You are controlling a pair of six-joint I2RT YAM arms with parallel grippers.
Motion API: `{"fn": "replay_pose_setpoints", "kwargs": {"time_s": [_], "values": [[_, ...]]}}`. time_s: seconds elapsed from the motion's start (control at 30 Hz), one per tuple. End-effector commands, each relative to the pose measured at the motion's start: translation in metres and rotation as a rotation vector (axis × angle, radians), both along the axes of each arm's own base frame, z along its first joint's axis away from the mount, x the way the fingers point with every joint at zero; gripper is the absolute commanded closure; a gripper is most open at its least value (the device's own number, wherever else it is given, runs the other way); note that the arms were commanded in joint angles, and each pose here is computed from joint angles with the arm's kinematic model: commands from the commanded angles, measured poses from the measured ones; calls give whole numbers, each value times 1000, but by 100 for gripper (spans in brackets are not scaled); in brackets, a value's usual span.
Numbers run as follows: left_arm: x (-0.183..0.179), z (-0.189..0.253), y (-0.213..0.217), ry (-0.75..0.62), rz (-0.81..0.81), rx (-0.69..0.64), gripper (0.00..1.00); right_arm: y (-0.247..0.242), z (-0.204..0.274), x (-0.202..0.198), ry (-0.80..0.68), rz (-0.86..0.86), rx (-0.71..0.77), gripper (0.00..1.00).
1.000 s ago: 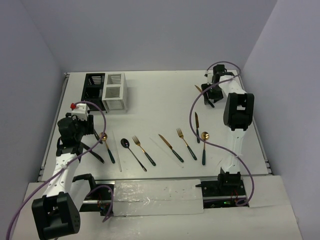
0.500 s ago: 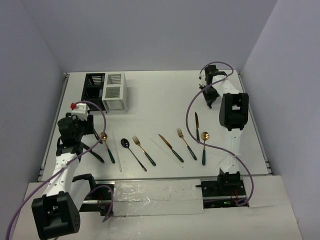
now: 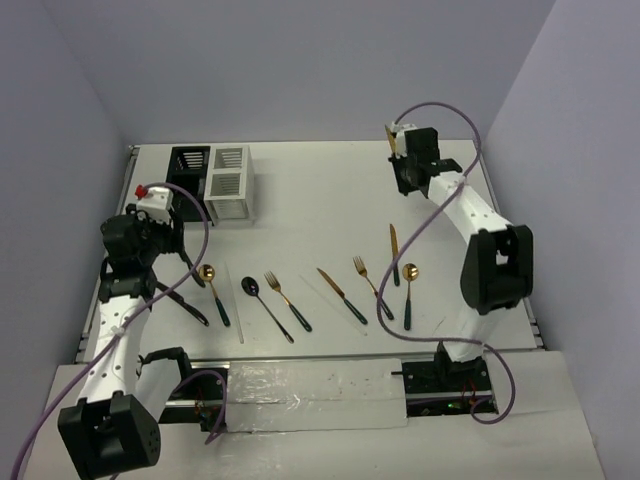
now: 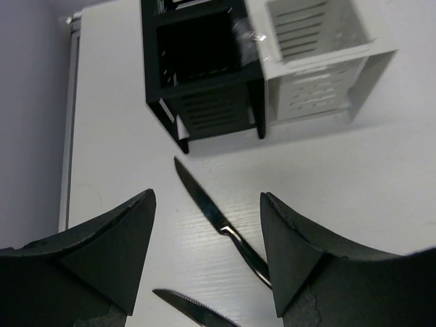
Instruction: Sort the eating utensils into containers
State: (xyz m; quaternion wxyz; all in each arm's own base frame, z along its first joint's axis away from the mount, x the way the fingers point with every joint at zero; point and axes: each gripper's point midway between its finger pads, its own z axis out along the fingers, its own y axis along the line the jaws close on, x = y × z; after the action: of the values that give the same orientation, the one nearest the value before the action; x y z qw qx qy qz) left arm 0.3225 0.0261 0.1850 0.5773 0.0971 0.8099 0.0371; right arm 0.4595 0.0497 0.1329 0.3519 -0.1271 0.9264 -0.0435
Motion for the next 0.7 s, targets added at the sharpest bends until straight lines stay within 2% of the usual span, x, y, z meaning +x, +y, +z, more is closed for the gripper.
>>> {"fn": "replay_pose_setpoints", "kwargs": {"time_s": [0.0,0.03,0.07,0.13,0.17,0.3,0.5,0.67], "values": [[-2,47,-31,-34,-185,-29,28,59,91,15,-346,90,160,100],[-5,55,-39,-38,-229,-41,29,85,87,1,-353,131,199,100],[-13,57,-56,-15,-317,-81,29,98,119,-2,-466,155,250,100],[-19,85,-72,-52,-402,-115,28,132,118,-22,-486,223,374,100],[-27,93,-88,-53,-481,-167,28,158,149,-33,-579,274,473,100],[-39,135,-115,-112,-619,-265,24,228,166,-73,-621,396,663,100],[-30,154,-131,-118,-637,-366,20,318,182,-125,-629,568,799,100],[-17,148,-140,-88,-660,-405,17,371,181,-143,-605,633,854,100]]}}
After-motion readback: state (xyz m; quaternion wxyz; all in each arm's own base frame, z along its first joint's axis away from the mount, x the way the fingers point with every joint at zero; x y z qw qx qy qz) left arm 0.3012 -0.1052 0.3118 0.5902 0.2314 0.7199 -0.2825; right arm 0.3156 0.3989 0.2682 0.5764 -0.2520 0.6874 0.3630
